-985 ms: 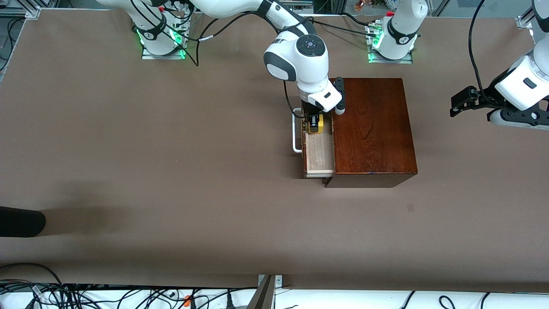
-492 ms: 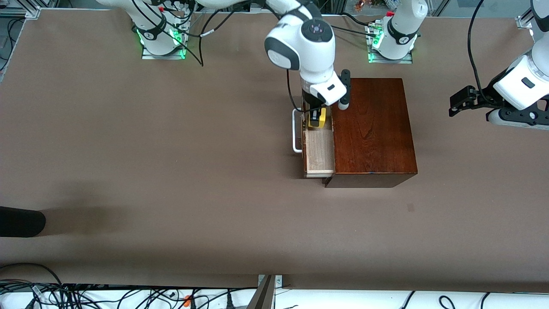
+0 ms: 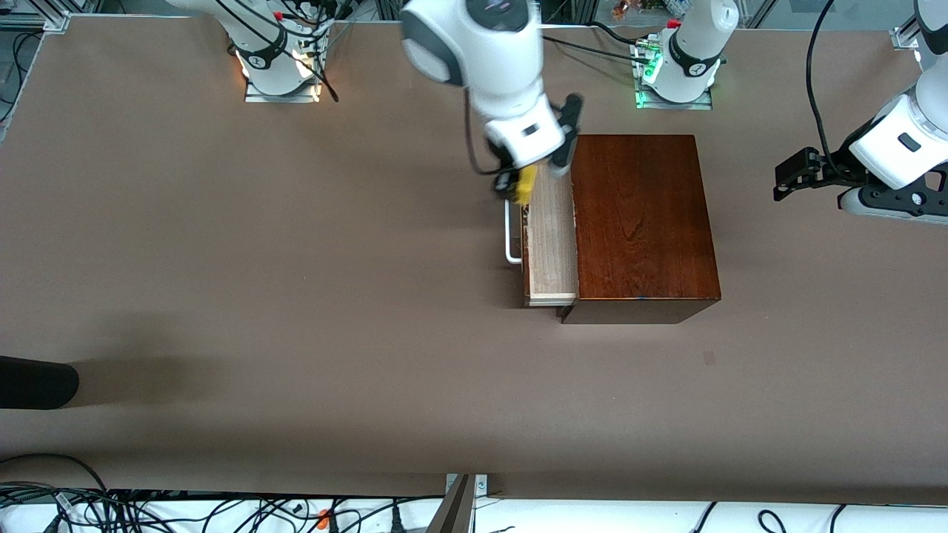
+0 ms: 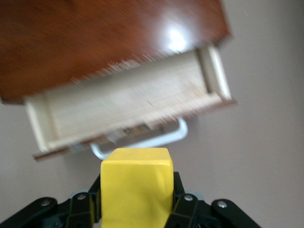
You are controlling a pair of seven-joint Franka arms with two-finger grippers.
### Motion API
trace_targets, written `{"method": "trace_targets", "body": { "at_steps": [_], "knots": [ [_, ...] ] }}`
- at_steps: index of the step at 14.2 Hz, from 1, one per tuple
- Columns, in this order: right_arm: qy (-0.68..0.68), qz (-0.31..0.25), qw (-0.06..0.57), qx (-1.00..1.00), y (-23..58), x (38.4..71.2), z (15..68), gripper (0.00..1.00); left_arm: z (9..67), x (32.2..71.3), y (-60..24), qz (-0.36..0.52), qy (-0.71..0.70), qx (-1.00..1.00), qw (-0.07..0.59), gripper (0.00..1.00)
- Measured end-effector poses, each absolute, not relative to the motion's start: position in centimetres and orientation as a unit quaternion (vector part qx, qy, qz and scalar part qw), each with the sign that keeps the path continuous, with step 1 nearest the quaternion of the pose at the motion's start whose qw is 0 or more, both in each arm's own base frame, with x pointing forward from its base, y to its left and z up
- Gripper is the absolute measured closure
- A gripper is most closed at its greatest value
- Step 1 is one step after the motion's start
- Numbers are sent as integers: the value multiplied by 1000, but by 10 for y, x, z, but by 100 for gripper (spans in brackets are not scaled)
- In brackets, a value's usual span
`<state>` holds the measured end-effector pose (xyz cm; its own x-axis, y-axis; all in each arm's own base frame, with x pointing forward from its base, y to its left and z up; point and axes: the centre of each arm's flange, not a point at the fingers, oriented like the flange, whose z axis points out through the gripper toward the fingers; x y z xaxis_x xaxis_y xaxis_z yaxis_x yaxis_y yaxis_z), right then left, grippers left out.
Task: Open drawer, take yellow block, close drawer
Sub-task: 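Set the cube on the table while the left gripper reaches the handle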
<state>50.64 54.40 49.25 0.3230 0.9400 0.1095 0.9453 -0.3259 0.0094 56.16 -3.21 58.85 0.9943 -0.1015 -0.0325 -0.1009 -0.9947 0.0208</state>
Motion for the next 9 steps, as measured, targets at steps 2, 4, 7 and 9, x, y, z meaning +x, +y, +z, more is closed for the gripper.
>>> {"method": "trace_targets", "body": {
  "at_steps": [2, 4, 7, 9],
  "knots": [
    [-539, -25, 21, -842, 481, 555, 498, 44, 589, 561, -33, -17, -51, 998, 10, 0],
    [-487, -26, 9, -873, 408, 602, 515, 44, 589, 561, -34, -18, -52, 998, 10, 0],
    [-406, -25, 9, -914, 292, 650, 543, 44, 588, 560, -34, -20, -52, 998, 10, 0],
    [-356, -3, 37, -934, 224, 670, 542, 44, 588, 560, -34, -21, -53, 998, 10, 0]
  ]
}}
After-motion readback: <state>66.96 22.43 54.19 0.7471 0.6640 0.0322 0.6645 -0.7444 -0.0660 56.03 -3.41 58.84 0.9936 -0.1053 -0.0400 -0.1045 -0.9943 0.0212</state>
